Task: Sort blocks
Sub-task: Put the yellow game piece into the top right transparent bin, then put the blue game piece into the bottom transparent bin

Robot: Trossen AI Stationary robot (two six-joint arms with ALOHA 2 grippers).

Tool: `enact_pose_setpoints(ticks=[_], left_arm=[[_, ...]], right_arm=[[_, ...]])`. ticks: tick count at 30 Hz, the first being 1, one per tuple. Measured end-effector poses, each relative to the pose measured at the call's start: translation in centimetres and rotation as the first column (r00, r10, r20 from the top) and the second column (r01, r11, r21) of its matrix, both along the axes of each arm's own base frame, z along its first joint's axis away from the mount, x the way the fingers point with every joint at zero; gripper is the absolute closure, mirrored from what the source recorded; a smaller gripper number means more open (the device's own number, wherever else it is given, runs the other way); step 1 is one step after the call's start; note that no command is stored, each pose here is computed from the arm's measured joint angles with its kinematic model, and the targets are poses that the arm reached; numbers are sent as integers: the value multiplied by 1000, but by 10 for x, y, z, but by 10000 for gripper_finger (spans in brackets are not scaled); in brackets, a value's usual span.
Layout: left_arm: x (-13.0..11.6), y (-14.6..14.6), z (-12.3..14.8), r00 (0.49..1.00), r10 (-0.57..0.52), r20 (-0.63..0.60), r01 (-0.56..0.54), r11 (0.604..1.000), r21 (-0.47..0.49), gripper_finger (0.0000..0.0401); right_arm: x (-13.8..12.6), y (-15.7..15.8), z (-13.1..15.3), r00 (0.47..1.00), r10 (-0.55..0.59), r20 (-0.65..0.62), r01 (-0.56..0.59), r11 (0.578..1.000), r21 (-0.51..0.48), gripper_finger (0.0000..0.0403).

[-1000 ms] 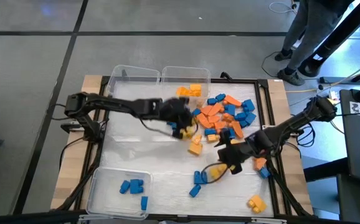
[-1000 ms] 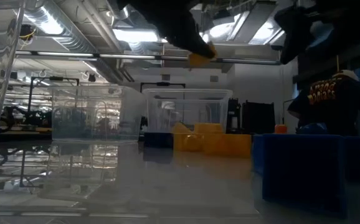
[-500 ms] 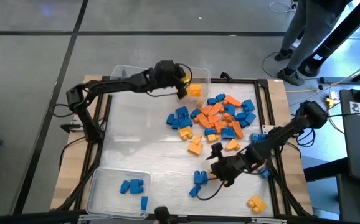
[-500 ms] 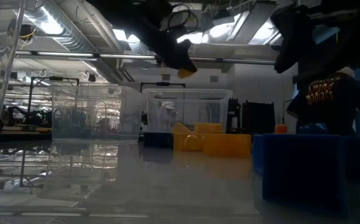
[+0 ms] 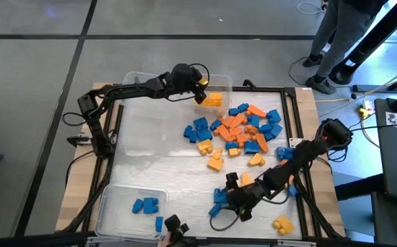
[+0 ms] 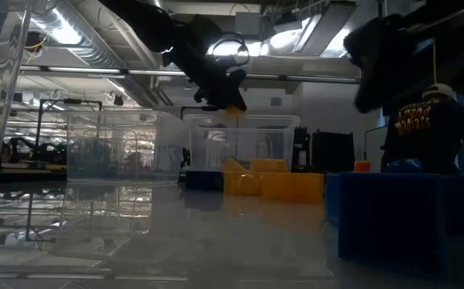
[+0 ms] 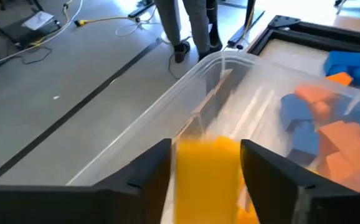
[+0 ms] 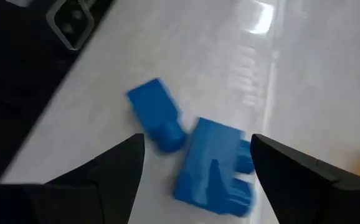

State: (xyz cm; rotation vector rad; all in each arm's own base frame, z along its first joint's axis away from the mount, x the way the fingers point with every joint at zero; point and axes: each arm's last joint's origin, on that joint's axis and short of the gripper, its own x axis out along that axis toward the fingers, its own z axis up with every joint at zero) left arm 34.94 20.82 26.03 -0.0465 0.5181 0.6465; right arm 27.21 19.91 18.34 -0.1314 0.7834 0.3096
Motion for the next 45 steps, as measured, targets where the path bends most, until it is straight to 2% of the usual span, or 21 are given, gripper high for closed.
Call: enact_pose_setpoints(ticks=[3, 6, 9, 17, 23, 30, 35, 45], left_arm=[[0, 0, 0, 1000, 6, -5, -6, 1000, 14, 192], [1, 0, 1, 1000, 19, 22, -19, 1000, 1, 181], [1, 0, 2, 999, 26, 38, -26, 1000, -7, 179], [1, 0, 2, 999, 26, 39, -26, 1000, -8, 178], [1, 0, 2, 998, 32, 47, -32, 999, -17, 178], [2, 0, 2, 998, 31, 46, -30, 999, -17, 178], [2, -1, 2, 998, 31, 46, -30, 999, -18, 177], [1, -1, 2, 998, 32, 47, -31, 999, -20, 177]], right_arm=[[-5, 8, -1, 999, -42, 17, 42, 999, 0, 109], [-10, 14, -4, 997, -69, 43, 71, 996, -46, 109], [-11, 19, -11, 994, -91, 61, 96, 991, -90, 109], [-6, 24, -47, 995, -97, 12, 97, 978, -183, 109], [-4, 22, -58, 987, -153, 54, 162, 949, -272, 109], [-7, 17, -61, 983, -178, 51, 185, 919, -347, 109], [-7, 16, -61, 979, -194, 65, 205, 910, -361, 109], [-5, 18, -60, 974, -211, 86, 228, 922, -313, 109]])
